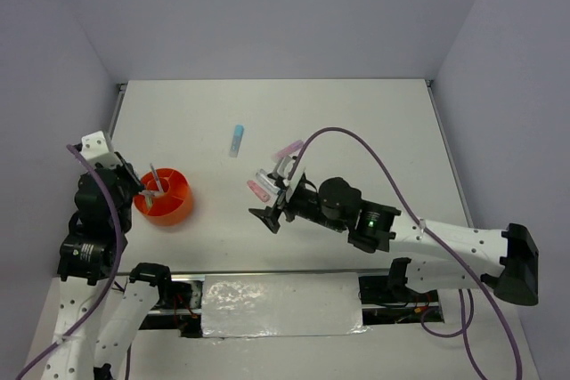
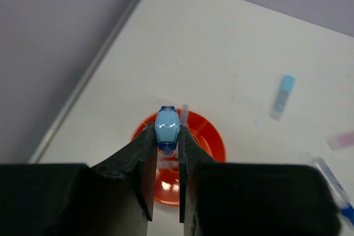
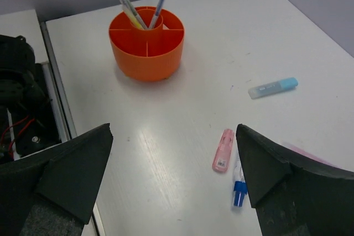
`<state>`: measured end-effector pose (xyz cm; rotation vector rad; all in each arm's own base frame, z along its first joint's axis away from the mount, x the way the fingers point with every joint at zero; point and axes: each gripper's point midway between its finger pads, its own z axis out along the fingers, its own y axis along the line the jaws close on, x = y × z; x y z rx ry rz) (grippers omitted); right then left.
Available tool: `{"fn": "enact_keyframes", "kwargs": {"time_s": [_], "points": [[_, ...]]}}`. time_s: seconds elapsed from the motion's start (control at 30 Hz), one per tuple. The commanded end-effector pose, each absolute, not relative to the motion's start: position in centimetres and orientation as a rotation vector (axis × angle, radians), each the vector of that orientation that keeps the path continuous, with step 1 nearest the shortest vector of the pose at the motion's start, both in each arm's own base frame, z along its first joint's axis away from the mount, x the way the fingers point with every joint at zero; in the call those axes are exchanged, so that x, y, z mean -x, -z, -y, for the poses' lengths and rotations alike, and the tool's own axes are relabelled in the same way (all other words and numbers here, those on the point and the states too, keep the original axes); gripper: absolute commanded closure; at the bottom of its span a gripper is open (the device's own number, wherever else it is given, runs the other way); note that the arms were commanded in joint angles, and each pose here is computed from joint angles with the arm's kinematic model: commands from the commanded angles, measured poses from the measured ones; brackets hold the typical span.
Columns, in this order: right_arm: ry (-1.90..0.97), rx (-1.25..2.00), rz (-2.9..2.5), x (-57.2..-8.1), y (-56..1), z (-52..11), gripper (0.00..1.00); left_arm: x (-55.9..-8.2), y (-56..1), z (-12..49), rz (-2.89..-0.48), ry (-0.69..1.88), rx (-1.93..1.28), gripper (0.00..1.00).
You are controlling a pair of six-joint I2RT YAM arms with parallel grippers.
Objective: Sort the stationery into containers
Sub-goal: Place the stationery in the storage box.
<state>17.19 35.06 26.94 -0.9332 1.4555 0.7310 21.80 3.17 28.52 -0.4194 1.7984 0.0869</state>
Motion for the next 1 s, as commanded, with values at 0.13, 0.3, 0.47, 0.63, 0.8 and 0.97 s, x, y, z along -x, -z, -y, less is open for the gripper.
{"fn": "enact_keyframes", "kwargs": {"time_s": [0.13,0.3,0.47,0.63,0.8,0.97], "points": [[-0.772,0.986,-1.4,-15.1,-26.3,-32.9,0.0,-24.3,-28.9,-7.4,-1.708,-0.418,0.394,0.9],[-0.754,0.983,-1.393,-14.9,-26.1,-31.6,0.0,-25.2,-25.8,-7.8,-1.783,-0.398,0.431,0.91],[-0.776,0.979,-1.358,-14.3,-26.8,-31.0,0.0,-25.0,-23.1,-7.9,-1.844,-0.297,0.486,0.87],[-0.798,0.989,-1.34,-13.8,-27.1,-30.8,0.0,-25.1,-20.3,-7.7,-1.902,-0.255,0.518,0.76],[-0.795,0.993,-1.343,-13.8,-26.9,-30.8,0.0,-25.0,-19.8,-7.5,-1.924,-0.238,0.533,0.74],[-0.799,1.002,-1.345,-13.7,-26.8,-30.9,0.0,-24.7,-20.0,-7.8,-1.907,-0.24,0.553,0.67]]}}
